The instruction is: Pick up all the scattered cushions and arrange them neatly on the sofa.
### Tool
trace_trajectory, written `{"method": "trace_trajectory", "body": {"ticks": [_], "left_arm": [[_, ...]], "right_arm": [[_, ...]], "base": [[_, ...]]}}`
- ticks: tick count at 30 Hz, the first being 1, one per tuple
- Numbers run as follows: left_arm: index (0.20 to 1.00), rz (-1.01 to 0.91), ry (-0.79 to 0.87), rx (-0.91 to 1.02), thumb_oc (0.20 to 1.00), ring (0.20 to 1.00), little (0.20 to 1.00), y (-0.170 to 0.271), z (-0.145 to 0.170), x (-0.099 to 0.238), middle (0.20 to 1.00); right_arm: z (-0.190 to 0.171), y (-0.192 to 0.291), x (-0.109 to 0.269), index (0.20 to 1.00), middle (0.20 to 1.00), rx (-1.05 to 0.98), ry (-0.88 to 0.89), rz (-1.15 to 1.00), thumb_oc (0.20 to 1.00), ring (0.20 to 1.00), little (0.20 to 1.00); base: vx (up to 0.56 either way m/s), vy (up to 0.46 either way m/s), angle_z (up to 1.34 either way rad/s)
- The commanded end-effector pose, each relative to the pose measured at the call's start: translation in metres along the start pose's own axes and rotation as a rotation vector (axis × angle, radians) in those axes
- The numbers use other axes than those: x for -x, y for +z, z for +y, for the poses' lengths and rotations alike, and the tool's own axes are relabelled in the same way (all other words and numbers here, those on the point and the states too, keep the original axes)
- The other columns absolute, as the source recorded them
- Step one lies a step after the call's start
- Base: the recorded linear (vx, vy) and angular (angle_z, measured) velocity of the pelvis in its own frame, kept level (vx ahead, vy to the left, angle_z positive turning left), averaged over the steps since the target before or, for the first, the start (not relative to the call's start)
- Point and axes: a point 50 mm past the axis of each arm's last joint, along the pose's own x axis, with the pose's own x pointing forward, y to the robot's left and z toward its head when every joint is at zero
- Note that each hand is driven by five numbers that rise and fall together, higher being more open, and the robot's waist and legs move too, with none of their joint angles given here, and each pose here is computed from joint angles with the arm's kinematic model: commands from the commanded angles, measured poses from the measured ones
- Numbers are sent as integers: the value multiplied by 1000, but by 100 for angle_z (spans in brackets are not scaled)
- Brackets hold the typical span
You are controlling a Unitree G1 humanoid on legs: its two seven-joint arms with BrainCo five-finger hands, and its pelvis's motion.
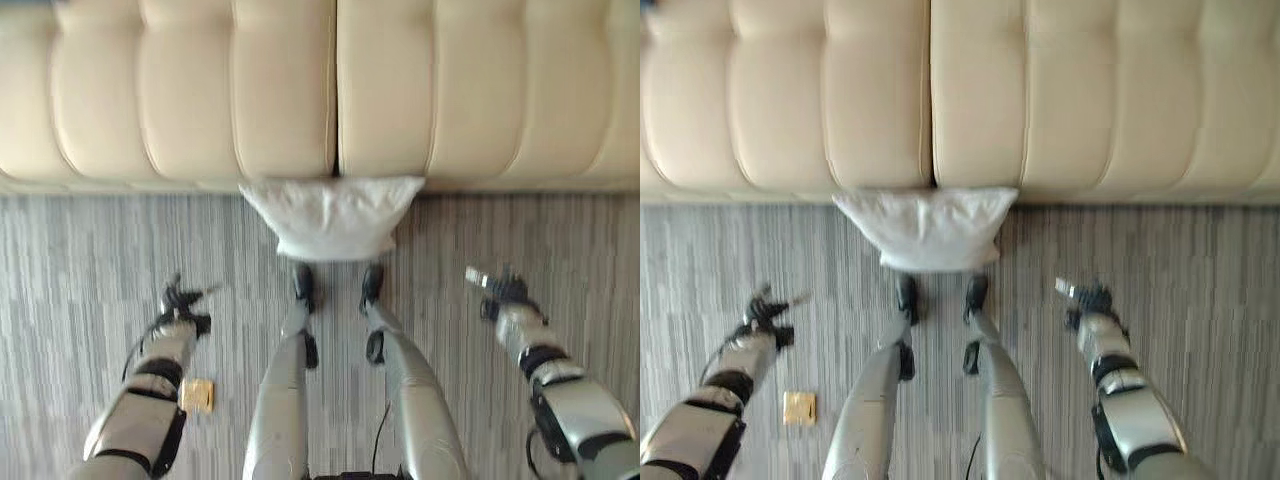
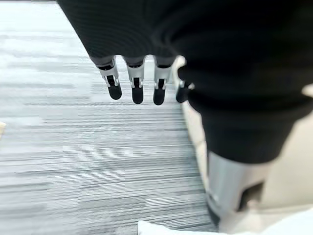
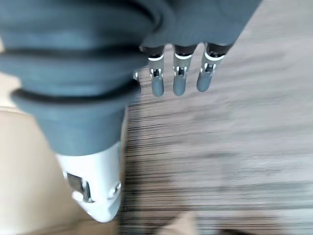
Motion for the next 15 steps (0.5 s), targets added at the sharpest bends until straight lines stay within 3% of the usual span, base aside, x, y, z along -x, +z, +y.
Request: {"method": "trace_trajectory", "body": {"ticks": [1, 5, 8, 11, 12, 14, 15], "left_arm": [[1000, -91, 74, 51, 1000, 1000, 1000, 23, 16, -6, 1000], [1000, -375, 10, 34, 1000, 1000, 1000, 107, -13, -3, 1000], [1000, -447, -36, 38, 1000, 1000, 1000, 130, -30, 4, 1000], [1000, -593, -91, 31, 1000, 1000, 1000, 179, -52, 18, 1000], [1000, -713, -138, 9, 1000, 1000, 1000, 215, -68, 33, 1000], [1000, -775, -158, -1, 1000, 1000, 1000, 233, -74, 42, 1000], [1000, -895, -233, 24, 1000, 1000, 1000, 257, -90, 66, 1000]], "right_arm": [[10, 8, 6, 1000, 1000, -65, 19, -92, 1000, 1000, 1000], [55, 95, 18, 1000, 1000, -142, 137, -382, 1000, 1000, 1000], [72, 118, 28, 1000, 1000, -142, 186, -463, 1000, 1000, 1000], [95, 147, 41, 1000, 1000, -150, 269, -546, 1000, 1000, 1000], [112, 163, 52, 1000, 1000, -157, 339, -590, 1000, 1000, 1000], [119, 172, 58, 1000, 1000, -168, 374, -612, 1000, 1000, 1000], [131, 181, 69, 1000, 1000, -204, 441, -646, 1000, 1000, 1000]], "base": [[-6, 29, 19], [12, 21, 9], [11, 15, 10], [8, -2, 9], [28, -16, 9], [17, -4, 12], [15, 28, 9]]}}
